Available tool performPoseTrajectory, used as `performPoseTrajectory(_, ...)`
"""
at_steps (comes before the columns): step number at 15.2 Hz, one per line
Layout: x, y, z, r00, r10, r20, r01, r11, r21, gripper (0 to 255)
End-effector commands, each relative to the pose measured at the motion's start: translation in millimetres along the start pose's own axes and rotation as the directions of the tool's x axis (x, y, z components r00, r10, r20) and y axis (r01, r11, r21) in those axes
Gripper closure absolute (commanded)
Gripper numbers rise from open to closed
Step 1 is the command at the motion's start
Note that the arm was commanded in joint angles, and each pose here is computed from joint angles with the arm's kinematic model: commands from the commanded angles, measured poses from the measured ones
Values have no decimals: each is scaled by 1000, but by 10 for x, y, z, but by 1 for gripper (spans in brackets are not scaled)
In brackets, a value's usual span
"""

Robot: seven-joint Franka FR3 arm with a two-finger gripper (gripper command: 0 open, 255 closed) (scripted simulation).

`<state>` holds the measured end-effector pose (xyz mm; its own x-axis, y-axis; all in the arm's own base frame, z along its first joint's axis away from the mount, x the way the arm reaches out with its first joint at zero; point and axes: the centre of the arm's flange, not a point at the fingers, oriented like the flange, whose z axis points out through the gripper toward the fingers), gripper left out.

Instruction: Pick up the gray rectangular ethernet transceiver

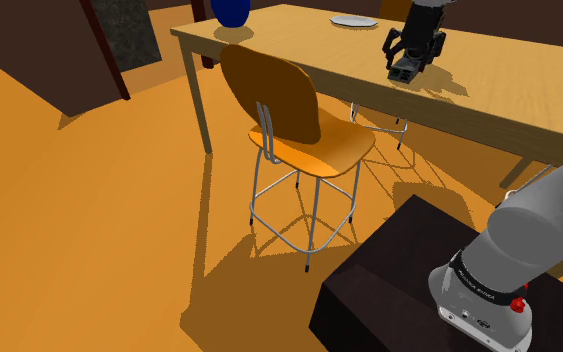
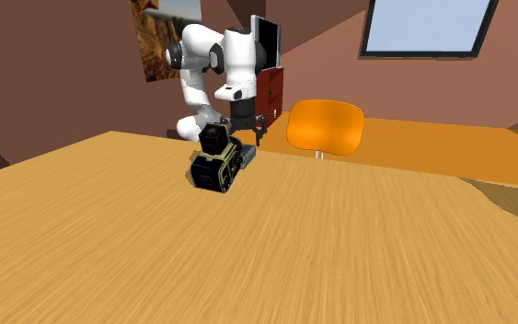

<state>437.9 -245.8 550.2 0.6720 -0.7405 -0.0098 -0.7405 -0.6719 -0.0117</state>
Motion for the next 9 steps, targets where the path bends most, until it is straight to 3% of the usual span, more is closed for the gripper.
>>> performPoseTrajectory(1,10,4,108,1000,2,0,-2,1000,0,0)
performPoseTrajectory(5,11,6,244,1000,2,0,-2,1000,0,0)
performPoseTrajectory(6,16,6,241,1000,2,0,-2,1000,0,255)
performPoseTrajectory(9,15,3,240,1000,2,0,-2,1000,0,255)
